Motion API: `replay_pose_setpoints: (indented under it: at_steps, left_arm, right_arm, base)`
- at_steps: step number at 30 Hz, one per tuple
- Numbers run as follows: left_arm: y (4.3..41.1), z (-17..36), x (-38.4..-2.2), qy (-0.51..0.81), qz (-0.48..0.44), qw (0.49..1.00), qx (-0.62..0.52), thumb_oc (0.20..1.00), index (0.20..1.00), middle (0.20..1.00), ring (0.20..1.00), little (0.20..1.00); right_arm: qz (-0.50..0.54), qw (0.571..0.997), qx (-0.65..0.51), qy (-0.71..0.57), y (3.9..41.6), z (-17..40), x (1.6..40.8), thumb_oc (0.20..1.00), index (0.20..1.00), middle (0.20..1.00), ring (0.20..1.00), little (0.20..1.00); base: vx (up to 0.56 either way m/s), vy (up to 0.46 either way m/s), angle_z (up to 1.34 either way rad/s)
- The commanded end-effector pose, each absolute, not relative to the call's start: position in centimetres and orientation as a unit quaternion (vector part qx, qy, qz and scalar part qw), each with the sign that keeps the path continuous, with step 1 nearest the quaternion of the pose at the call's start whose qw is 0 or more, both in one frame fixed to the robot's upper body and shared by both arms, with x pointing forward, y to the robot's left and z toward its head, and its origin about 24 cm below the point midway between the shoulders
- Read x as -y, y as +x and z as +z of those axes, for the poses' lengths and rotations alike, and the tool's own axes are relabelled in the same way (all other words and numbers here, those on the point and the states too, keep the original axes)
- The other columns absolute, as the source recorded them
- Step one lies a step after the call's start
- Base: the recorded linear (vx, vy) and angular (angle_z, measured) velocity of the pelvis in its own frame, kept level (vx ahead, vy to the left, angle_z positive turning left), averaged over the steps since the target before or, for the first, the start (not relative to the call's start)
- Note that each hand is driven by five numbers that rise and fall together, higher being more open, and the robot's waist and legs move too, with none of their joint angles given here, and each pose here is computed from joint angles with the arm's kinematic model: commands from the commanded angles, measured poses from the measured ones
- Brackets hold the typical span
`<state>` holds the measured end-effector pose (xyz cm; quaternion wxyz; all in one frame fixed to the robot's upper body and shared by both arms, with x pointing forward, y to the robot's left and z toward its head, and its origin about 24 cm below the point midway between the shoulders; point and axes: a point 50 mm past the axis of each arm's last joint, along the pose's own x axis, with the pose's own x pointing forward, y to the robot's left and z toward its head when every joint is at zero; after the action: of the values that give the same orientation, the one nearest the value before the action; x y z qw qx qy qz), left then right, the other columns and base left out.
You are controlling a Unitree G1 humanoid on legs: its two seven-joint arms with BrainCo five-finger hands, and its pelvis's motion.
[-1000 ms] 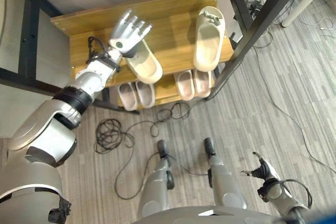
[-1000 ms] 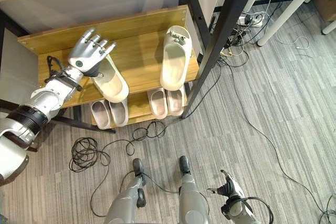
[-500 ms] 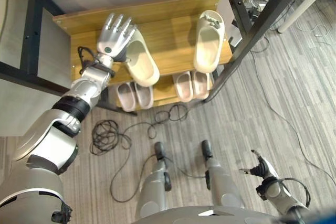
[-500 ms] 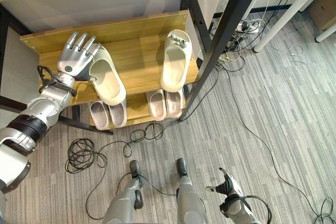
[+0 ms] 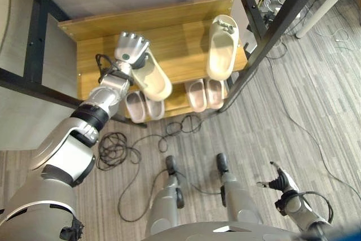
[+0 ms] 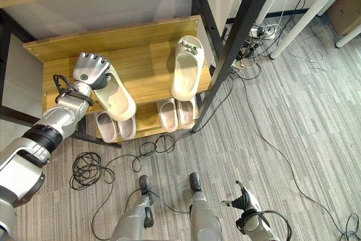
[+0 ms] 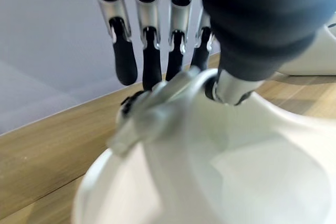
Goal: Arrange the slippers neatly on the shoe rack.
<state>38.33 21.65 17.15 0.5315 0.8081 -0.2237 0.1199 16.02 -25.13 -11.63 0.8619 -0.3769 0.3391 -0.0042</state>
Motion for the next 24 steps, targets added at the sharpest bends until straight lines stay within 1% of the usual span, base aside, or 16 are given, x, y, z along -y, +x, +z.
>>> replay_pose_setpoints:
  at_steps: [1, 8, 9, 10, 24]
  left_arm:
    - [39.0, 19.0, -21.8, 0.815, 0.149, 0.513, 0.226, 0.200, 0.200, 0.200, 0.200, 0.200]
    - [38.8, 17.9, -21.3, 0.816, 0.135, 0.512, 0.232, 0.200, 0.200, 0.200, 0.200, 0.200]
    - [38.8, 18.0, -20.6, 0.814, 0.132, 0.509, 0.248, 0.200, 0.200, 0.200, 0.200, 0.200]
    - [38.9, 18.0, -20.6, 0.814, 0.133, 0.509, 0.248, 0.200, 0.200, 0.200, 0.200, 0.200]
    - [40.0, 22.0, -15.5, 0.807, 0.126, 0.468, 0.337, 0.200, 0.200, 0.200, 0.200, 0.200]
  right_arm:
    - [-0.028, 0.862, -0.318, -0.394, 16.2, -10.7, 26.5, 1.000, 1.000, 1.000, 1.000, 1.000]
    - [-0.026, 0.855, -0.325, -0.404, 16.0, -10.8, 26.8, 1.000, 1.000, 1.000, 1.000, 1.000]
    - [-0.027, 0.850, -0.330, -0.410, 16.0, -10.9, 27.0, 1.000, 1.000, 1.000, 1.000, 1.000]
    - [-0.028, 0.850, -0.329, -0.410, 16.0, -10.9, 27.0, 1.000, 1.000, 1.000, 1.000, 1.000]
    - [-0.020, 0.828, -0.352, -0.437, 15.3, -11.4, 27.7, 1.000, 1.000, 1.000, 1.000, 1.000]
  base:
    - [-0.03, -0.006, -0.04]
    - [0.00, -0.001, -0.01]
    - [0.00, 0.000, 0.00]
    - [0.00, 0.000, 0.00]
    - [0.00, 0.000, 0.00]
